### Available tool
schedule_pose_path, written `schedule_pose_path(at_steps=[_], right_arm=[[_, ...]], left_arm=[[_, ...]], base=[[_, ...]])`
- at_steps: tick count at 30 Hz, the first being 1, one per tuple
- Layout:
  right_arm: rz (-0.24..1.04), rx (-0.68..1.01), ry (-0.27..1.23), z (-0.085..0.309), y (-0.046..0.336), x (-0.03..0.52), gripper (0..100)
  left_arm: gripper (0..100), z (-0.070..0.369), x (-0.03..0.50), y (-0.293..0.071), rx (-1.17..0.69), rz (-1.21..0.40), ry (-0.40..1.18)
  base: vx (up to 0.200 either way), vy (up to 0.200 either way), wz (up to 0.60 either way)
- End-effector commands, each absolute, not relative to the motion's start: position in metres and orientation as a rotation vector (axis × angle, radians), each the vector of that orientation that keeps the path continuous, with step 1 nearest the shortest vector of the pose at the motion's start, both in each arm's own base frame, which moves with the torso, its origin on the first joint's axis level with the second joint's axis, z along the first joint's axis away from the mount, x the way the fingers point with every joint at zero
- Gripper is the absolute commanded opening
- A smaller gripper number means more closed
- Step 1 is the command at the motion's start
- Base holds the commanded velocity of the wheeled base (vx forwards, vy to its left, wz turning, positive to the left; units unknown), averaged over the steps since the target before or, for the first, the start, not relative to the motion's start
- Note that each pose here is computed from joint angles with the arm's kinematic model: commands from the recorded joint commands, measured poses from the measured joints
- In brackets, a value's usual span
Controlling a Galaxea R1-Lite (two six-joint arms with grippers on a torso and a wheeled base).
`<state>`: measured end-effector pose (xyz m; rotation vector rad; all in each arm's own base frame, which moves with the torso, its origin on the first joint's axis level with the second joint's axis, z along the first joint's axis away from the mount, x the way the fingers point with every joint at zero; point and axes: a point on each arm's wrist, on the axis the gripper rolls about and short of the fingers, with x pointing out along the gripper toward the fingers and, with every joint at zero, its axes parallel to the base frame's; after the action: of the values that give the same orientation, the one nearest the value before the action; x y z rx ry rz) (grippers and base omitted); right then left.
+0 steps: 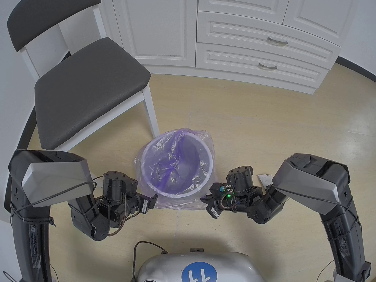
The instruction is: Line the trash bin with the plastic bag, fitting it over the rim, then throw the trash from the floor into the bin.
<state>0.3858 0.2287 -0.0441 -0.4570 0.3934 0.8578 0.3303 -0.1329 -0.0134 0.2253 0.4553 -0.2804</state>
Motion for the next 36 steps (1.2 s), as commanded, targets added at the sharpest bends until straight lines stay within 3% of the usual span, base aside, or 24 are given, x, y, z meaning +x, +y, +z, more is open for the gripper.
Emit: schedule_pose_path(at_steps=[1, 13, 15, 19, 20, 25, 33, 36], right_arm=[[0.857, -0.447, 0.448, -0.064, 0.228, 0.389, 0], [0.825, -0.395, 0.535, -0.055, 0.236, 0.421, 0], [0.813, -0.381, 0.629, -0.052, 0.236, 0.426, 0], [0.806, -0.382, 0.669, -0.052, 0.237, 0.427, 0], [0.807, -0.383, 0.670, -0.052, 0.236, 0.426, 100], [0.801, -0.391, 0.656, -0.052, 0.232, 0.419, 100], [0.804, -0.424, 0.531, -0.009, 0.206, 0.372, 100], [0.736, -0.438, 0.474, 0.013, 0.195, 0.345, 100]], left_arm=[[100, -0.014, 0.330, -0.133, 0.226, -0.280, 0.457], [100, -0.009, 0.325, -0.133, 0.239, -0.291, 0.391], [100, -0.009, 0.325, -0.133, 0.241, -0.292, 0.378], [100, -0.008, 0.323, -0.133, 0.242, -0.294, 0.380], [100, -0.008, 0.323, -0.133, 0.243, -0.295, 0.381], [100, -0.010, 0.320, -0.135, 0.246, -0.305, 0.386], [100, -0.007, 0.309, -0.135, 0.246, -0.334, 0.391], [100, 0.002, 0.303, -0.133, 0.243, -0.341, 0.380]], base=[[0.000, 0.000, 0.00], [0.000, 0.000, 0.00], [0.000, 0.000, 0.00], [0.000, 0.000, 0.00], [0.000, 0.000, 0.00], [0.000, 0.000, 0.00], [0.000, 0.000, 0.00], [0.000, 0.000, 0.00]])
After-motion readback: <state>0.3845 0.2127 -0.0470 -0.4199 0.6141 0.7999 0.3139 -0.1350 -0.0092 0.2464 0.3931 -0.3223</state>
